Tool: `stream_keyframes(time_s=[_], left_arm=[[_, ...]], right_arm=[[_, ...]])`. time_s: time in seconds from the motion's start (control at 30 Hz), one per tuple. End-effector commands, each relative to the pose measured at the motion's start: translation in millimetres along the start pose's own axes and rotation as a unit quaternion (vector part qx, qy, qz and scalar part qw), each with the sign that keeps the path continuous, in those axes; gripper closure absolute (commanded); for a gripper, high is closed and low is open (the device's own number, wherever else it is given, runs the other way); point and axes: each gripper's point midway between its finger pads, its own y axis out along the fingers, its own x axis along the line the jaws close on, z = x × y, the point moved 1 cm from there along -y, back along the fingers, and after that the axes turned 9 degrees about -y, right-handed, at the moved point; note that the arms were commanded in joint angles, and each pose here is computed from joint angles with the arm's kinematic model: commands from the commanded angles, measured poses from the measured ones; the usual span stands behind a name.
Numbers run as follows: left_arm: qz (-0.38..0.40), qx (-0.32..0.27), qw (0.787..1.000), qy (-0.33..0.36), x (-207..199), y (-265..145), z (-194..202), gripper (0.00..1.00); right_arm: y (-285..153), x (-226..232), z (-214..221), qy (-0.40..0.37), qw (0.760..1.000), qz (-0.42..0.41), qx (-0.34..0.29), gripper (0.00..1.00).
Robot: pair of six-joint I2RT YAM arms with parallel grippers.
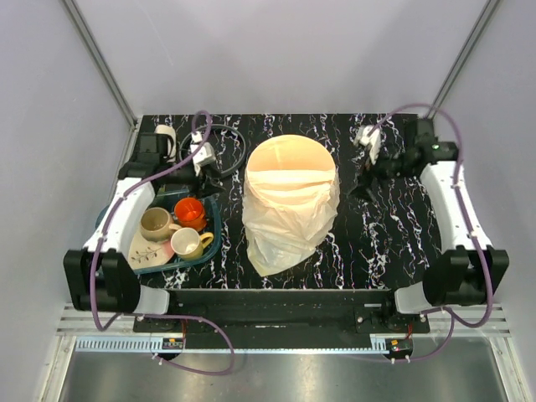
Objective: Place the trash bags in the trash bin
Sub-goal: Adjust the trash bag in the trash bin.
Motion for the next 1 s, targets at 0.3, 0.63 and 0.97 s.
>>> stream_keyframes(time_s=[0.3, 0.63, 0.97], left_arm=[[-0.111, -0.115, 0.985, -0.067, 8, -28, -61, 0.47], [-0.145, -0.107, 0.980, -0.080, 7, -31, -43, 0.47], [-0.155, -0.103, 0.979, -0.085, 2, -38, -40, 0.45]], right_arm=[[28, 3, -177, -0.054, 0.998, 0.039, -0.006, 0.40], [154, -18, -104, -0.080, 0.992, -0.025, 0.094, 0.41], [197, 12, 12, -0.128, 0.958, -0.135, 0.218, 0.44]])
